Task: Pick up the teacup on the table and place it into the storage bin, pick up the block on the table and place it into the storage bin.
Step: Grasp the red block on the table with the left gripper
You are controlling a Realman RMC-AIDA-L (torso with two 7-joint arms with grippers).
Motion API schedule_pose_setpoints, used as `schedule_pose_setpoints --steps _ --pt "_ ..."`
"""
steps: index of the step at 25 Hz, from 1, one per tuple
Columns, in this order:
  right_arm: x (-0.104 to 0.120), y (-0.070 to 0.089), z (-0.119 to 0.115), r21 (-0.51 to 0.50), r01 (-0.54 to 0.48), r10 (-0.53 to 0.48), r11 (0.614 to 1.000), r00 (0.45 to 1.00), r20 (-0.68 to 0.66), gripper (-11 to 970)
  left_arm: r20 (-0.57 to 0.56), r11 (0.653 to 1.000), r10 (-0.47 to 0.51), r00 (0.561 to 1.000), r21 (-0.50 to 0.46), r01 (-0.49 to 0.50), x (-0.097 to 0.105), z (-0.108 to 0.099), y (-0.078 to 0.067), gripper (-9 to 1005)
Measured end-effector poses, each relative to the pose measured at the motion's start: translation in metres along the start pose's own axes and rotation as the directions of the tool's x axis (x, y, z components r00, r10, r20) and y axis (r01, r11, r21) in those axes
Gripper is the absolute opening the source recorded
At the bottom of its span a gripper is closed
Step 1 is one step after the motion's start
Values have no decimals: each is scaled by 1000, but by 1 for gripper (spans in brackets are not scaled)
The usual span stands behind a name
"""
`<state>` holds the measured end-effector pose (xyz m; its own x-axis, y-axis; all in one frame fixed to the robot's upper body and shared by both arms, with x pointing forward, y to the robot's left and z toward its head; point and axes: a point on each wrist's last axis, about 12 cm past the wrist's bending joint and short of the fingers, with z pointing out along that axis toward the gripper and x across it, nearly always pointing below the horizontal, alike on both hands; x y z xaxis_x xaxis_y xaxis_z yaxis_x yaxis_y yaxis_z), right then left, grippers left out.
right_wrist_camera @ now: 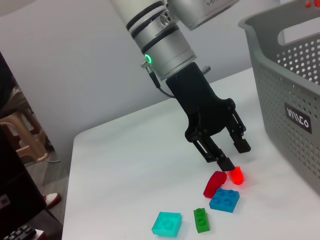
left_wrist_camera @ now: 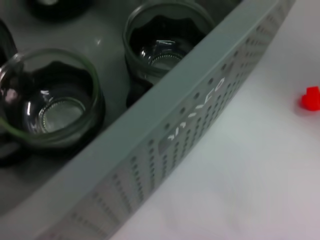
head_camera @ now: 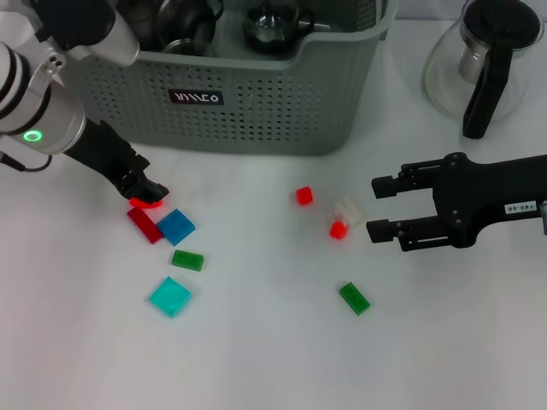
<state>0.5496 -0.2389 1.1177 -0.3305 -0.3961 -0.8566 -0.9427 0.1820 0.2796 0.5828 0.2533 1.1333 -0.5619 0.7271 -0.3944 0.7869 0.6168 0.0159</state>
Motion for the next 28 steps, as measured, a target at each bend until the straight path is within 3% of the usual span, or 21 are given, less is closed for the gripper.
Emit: schedule_pose_setpoints --steps 10,22,28 --pt "2 0 -2 10 -9 9 1000 1000 11 714 -20 997 78 997 11 -77 3 13 -3 538" --pt "3 0 -1 9 -17 17 1000 1000 13 713 -40 997 81 996 3 -81 8 23 -3 533" --pt "1 -1 -1 8 -16 16 1000 1000 14 714 -60 997 76 995 20 -75 10 20 -6 452"
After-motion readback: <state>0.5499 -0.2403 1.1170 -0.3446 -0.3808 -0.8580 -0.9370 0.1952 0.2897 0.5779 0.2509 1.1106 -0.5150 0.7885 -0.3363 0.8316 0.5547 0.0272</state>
